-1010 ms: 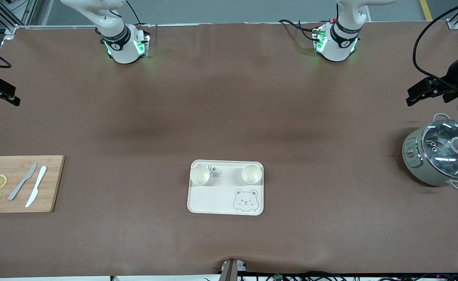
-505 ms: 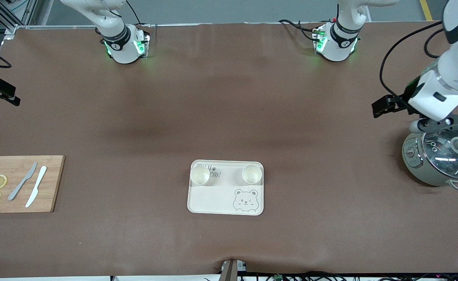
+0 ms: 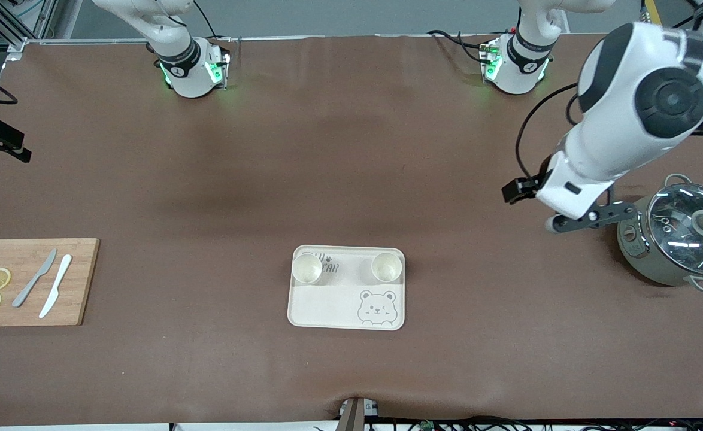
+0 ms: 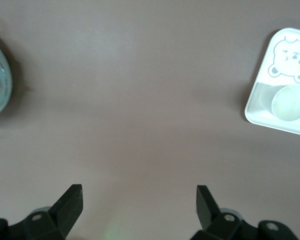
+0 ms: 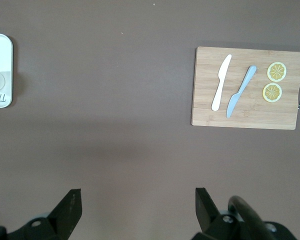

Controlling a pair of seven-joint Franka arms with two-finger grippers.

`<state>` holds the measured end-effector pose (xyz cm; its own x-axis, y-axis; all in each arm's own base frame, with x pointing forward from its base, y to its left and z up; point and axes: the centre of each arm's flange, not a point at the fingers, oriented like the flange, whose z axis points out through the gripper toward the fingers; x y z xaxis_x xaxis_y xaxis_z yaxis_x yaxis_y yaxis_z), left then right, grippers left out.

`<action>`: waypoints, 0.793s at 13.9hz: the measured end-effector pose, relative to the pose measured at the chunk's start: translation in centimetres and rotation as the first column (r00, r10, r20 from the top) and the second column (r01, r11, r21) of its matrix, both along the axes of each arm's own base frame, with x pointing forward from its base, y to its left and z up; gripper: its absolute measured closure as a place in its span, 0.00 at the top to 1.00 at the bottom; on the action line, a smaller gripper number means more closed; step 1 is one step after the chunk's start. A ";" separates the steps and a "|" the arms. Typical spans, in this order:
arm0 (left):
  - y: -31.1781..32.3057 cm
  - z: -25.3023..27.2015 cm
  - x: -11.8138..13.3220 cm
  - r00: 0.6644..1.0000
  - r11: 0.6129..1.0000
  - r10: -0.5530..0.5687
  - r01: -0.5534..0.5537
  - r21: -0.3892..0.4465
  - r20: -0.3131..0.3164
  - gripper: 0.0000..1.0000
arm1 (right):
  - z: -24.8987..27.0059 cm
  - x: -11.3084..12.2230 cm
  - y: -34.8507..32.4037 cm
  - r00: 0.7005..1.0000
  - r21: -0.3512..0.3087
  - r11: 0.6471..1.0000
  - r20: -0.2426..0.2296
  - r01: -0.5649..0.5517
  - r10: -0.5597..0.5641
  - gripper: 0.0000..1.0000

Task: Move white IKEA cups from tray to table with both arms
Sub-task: 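Reach the left gripper toward the white cup on the tray, then grasp the white cup with the left gripper while the right gripper approaches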

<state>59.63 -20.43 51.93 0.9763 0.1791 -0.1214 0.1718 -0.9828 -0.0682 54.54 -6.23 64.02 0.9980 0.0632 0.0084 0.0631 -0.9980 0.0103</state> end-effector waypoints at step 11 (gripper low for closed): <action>-9.5 -10.8 2.0 0.984 0.986 0.168 -0.168 -0.011 0.057 1.00 | -1.2 0.9 0.1 1.000 0.002 1.000 -0.011 -0.003 0.003 1.00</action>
<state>61.67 -29.91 41.10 0.9377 0.3410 -0.0670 0.3383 -0.9398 -0.0476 55.41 -6.17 62.81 0.9978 0.0661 -0.0021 0.0661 -0.9978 0.0078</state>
